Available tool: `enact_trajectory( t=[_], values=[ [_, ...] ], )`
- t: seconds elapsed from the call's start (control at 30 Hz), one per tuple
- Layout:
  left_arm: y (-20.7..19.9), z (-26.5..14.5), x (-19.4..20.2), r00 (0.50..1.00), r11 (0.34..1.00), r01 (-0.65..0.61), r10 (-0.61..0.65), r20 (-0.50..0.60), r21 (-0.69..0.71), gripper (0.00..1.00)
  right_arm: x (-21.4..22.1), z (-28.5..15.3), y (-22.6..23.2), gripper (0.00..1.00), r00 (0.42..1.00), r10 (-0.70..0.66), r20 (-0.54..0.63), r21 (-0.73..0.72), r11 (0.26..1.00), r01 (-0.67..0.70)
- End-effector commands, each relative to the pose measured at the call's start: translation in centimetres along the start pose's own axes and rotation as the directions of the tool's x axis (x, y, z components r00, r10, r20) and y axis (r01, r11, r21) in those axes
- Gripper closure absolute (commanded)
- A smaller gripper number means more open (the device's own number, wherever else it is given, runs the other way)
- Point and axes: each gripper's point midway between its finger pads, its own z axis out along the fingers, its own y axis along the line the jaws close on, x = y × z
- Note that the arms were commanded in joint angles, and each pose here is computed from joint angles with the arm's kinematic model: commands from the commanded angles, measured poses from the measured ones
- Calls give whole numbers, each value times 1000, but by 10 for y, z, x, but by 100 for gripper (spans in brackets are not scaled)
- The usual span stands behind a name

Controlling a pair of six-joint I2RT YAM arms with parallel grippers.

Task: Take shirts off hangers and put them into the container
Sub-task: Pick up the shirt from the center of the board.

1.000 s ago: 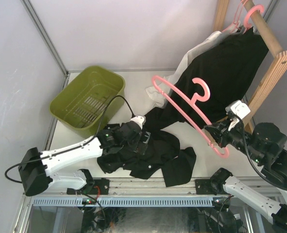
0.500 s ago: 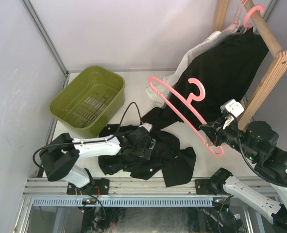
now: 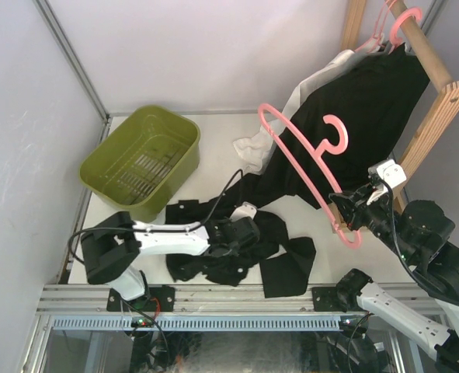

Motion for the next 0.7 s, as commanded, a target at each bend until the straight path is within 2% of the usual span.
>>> enact_trajectory(
  t=[0.0,0.1,0.23,0.4,0.53,0.67],
  values=[
    [71,-78,-47,991,971,-29,58,118,-236,100,-19,1,-1,100,996,43,79,12,999,-44],
    [104,-154,-120,943,968,89,-6,333,-234,100,-17,4,-1,100,996,49,77,16,999,-51],
    [160,-234,-174,876,942,186,-29,482,-281,100,-17,6,2,100,995,67,80,4,998,-67],
    [223,-305,-213,818,881,275,-4,575,-385,100,-15,9,6,100,994,81,80,-19,997,-79],
    [260,-338,-233,800,828,335,2,600,-450,100,-13,11,14,100,993,95,72,-58,994,-90],
    [293,-384,-257,757,777,401,17,654,-484,100,-10,15,19,100,992,108,58,-77,992,-103]
  ],
)
